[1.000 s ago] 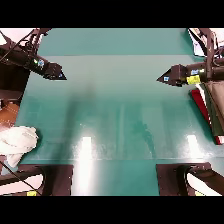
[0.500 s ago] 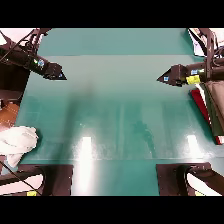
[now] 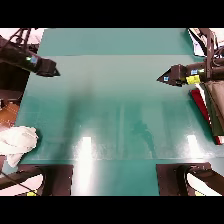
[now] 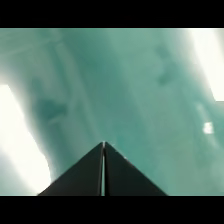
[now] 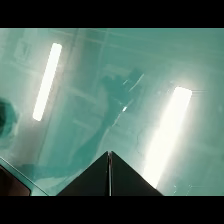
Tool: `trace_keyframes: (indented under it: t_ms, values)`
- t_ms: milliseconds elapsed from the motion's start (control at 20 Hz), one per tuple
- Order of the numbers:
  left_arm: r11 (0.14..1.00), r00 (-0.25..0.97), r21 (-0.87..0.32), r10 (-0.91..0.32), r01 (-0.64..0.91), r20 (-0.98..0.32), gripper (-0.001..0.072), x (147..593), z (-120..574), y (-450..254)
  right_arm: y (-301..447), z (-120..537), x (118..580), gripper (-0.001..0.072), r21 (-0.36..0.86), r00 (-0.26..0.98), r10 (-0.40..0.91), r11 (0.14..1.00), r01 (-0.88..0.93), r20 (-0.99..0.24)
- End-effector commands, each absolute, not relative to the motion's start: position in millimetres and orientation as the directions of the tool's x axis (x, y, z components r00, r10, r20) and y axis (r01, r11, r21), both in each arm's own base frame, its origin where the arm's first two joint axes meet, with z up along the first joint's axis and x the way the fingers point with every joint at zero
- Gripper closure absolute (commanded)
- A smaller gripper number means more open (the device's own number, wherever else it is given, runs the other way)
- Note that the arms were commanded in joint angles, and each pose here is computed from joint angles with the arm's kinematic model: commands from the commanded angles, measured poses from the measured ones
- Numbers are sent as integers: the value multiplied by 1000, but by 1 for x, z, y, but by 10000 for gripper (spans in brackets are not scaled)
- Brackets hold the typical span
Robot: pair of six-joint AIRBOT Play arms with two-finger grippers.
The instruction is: Fold the shirts.
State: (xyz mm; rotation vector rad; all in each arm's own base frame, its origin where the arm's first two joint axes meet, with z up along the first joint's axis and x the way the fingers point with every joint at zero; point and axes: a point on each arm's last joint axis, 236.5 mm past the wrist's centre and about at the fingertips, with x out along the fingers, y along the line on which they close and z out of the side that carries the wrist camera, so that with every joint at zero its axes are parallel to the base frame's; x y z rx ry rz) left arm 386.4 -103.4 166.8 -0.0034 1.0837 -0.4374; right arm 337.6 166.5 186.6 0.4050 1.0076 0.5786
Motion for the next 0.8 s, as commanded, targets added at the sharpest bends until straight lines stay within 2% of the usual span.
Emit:
trace_keyframes:
  t_ms: [0,200,250,300,350,500,750]
  values:
    - [979,391,-11,-91,202,-916,686,344,165,-40,166,186,338,695,559,407,622,782,-274,-670]
    - [980,289,187,161,62,-943,684,278,131,23,166,186,338,694,545,407,622,783,-300,-669]
    - [975,261,214,192,56,-946,537,265,119,31,166,186,338,695,545,407,622,783,-300,-670]
    - [972,233,233,220,33,-947,245,254,106,38,166,186,338,695,543,407,622,783,-302,-670]
    - [964,201,267,262,-3,-944,152,245,91,48,166,186,338,695,539,407,621,783,-309,-670]
    - [926,71,378,378,-18,-923,151,217,39,75,166,186,338,694,532,405,621,784,-320,-671]
    - [897,-1,439,440,-46,-898,151,192,-25,90,166,186,337,694,532,403,622,783,-322,-672]
